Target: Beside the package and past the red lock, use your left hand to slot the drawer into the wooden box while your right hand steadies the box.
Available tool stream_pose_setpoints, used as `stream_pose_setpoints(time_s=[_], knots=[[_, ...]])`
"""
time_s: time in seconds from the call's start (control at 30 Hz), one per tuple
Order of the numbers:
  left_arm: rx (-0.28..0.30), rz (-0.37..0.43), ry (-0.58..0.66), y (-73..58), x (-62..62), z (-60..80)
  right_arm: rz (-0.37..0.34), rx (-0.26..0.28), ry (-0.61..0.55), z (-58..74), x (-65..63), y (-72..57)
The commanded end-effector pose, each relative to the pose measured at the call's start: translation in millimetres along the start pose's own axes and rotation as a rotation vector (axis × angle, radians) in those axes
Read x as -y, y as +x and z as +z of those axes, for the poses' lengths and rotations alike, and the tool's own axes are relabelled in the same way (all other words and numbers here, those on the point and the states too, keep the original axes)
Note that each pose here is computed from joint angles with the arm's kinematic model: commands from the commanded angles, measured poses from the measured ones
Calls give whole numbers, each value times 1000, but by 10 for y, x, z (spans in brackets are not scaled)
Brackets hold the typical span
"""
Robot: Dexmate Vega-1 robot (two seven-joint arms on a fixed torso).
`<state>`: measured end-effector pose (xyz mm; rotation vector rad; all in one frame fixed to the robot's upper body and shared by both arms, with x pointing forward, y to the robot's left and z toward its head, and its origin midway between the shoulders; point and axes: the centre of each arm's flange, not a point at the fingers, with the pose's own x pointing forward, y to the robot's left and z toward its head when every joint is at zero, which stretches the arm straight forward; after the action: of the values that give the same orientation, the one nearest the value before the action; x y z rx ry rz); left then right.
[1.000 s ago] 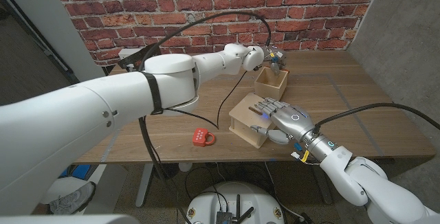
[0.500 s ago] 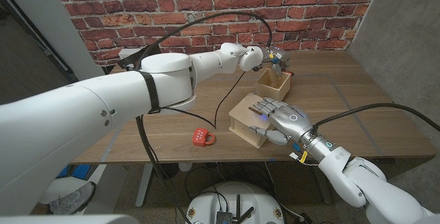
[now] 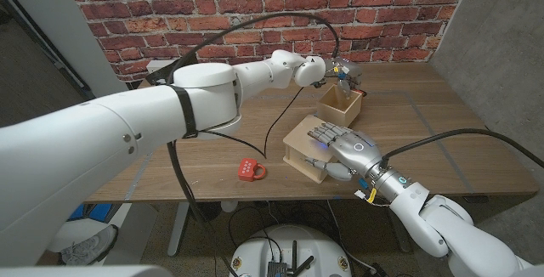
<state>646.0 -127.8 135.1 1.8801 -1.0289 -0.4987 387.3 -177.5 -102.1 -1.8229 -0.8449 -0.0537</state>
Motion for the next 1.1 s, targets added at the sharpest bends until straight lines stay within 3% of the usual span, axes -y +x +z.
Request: stream_pose_setpoints(time_s=[0.03,0.53,1.1], knots=[[7,-29,29,25,-10,36,-5,7,-17,23,-14,0],[8,-35,21,47,-2,74,31,20,2,-6,-57,-73],[19,-36,19,62,16,124,74,15,28,-15,-193,-144]])
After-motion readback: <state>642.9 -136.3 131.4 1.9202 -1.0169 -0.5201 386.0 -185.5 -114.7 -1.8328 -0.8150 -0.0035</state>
